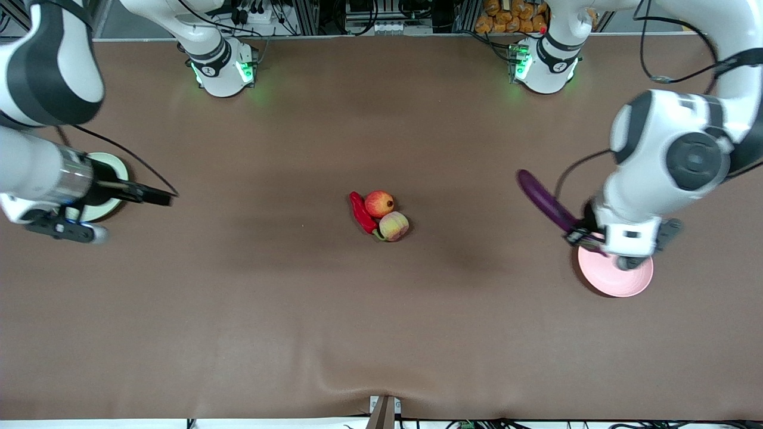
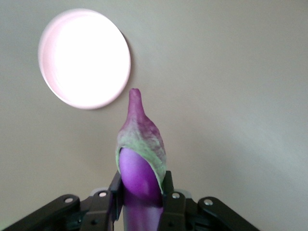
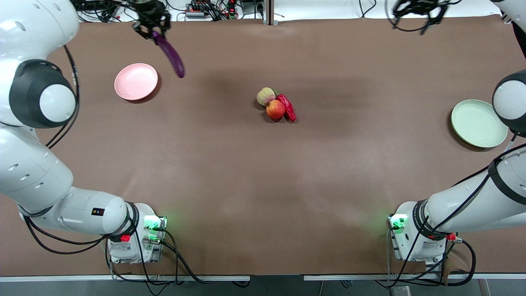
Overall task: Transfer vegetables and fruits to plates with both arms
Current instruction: 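Carry the eggplant to the pink plate while the right gripper reaches the fruits, then lower the eggplant onto the pink plate while the right gripper grasps the peach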
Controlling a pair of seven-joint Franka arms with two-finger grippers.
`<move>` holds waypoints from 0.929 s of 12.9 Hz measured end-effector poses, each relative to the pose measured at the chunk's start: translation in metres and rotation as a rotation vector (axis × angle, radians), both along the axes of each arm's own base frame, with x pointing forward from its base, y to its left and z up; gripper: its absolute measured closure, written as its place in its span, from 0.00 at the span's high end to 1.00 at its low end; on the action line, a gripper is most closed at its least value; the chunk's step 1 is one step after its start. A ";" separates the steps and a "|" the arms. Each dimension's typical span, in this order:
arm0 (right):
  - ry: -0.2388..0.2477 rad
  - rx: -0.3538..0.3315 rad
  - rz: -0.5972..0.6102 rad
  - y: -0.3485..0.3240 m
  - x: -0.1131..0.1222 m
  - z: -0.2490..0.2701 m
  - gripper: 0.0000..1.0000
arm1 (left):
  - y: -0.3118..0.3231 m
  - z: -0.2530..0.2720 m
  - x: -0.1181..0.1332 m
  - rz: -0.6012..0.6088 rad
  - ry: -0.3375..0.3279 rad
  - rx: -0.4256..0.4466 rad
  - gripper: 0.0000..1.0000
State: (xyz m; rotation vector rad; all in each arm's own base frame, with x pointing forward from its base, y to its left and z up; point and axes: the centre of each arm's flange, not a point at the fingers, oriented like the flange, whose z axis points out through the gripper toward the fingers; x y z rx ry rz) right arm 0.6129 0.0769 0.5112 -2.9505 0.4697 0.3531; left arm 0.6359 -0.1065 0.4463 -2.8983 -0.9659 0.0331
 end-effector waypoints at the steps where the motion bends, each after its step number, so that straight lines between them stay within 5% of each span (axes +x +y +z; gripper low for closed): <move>1: 0.011 0.033 -0.072 0.018 0.005 -0.009 1.00 | 0.029 -0.004 0.005 0.007 0.005 0.017 0.34; 7: 0.002 0.005 -0.392 0.163 0.018 -0.081 1.00 | 0.154 -0.060 0.025 0.096 0.026 0.060 0.34; 12: -0.057 0.018 -0.646 0.260 0.019 -0.161 1.00 | 0.217 -0.116 0.033 0.177 0.010 0.011 0.34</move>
